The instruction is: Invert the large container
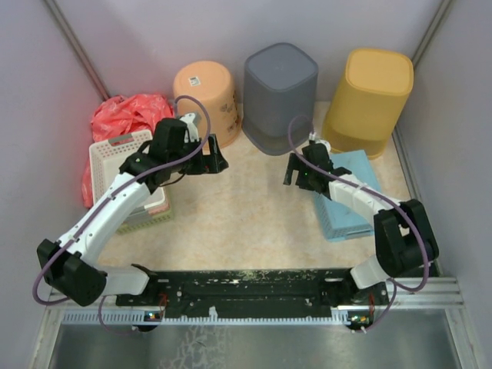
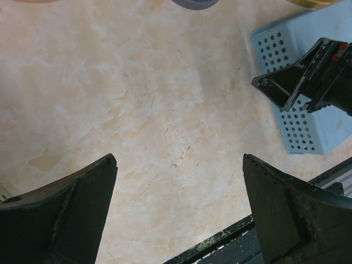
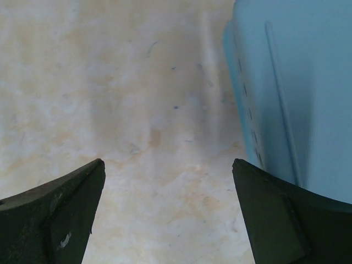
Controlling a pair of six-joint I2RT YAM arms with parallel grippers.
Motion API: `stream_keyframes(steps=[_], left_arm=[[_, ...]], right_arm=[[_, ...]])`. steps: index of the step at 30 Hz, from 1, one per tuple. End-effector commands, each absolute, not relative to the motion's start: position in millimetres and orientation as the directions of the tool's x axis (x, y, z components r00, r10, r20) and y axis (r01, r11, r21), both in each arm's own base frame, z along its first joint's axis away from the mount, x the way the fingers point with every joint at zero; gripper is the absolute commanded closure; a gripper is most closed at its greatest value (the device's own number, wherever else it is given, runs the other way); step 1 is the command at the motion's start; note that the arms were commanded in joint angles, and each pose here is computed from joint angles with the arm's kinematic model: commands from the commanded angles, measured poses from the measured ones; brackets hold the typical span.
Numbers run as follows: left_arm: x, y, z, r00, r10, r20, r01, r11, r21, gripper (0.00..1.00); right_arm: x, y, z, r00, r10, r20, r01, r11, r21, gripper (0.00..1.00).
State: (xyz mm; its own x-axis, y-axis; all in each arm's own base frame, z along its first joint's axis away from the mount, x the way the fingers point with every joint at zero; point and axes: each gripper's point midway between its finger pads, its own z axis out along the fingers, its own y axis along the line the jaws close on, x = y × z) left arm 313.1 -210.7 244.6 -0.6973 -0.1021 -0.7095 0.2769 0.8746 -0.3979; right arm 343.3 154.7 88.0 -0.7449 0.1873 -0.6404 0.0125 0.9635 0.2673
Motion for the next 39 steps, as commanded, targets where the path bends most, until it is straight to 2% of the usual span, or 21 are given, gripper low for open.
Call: stream_keyframes(steps=[1,5,15,21,28,32,35,37,39], left_arm=[[312,-193,246,-0.683,-0.085,-0.725,0.242,0.911,-0.334,0.00],[315,-178,253,-0.668,-0.066,-0.741,0.211,0.939,-0.273,0.00],[321,-140,257,-0.672,-0.064,-0.738,0.123,0.973,-0.197,0.00],[317,-112,261,-0.683,-0.077,-0.726,0.053,0.987,-0.154,0.00],[313,-83,256,-0.698,-0.118,-0.706,-0.068,0.993,-0.099,0.00],[310,-54,249,-0.693,-0.159,-0.703,-0.216,0.976,-0.008,0.00],[309,-32,243,-0.677,-0.186,-0.712,-0.315,0.948,0.053,0.01],[312,-21,231,-0.672,-0.204,-0.712,-0.358,0.931,0.071,0.04],[315,-16,209,-0.688,-0.231,-0.688,-0.370,0.927,0.059,0.12]], right_arm=[[371,87,100,-0.624,0.349,-0.699,0.301,0.933,0.198,0.02],[355,44,96,-0.580,0.386,-0.718,0.411,0.899,0.152,0.01],[336,3,93,-0.557,0.366,-0.745,0.491,0.869,0.061,0.01],[330,-25,97,-0.533,0.412,-0.739,0.547,0.834,0.071,0.02],[336,18,119,-0.548,0.432,-0.716,0.365,0.894,0.260,0.02],[336,49,140,-0.533,0.436,-0.725,0.208,0.898,0.387,0.03],[332,59,147,-0.513,0.451,-0.730,0.154,0.885,0.439,0.04],[331,62,147,-0.508,0.457,-0.731,0.140,0.881,0.453,0.05],[329,62,145,-0.517,0.456,-0.724,0.143,0.880,0.452,0.05]])
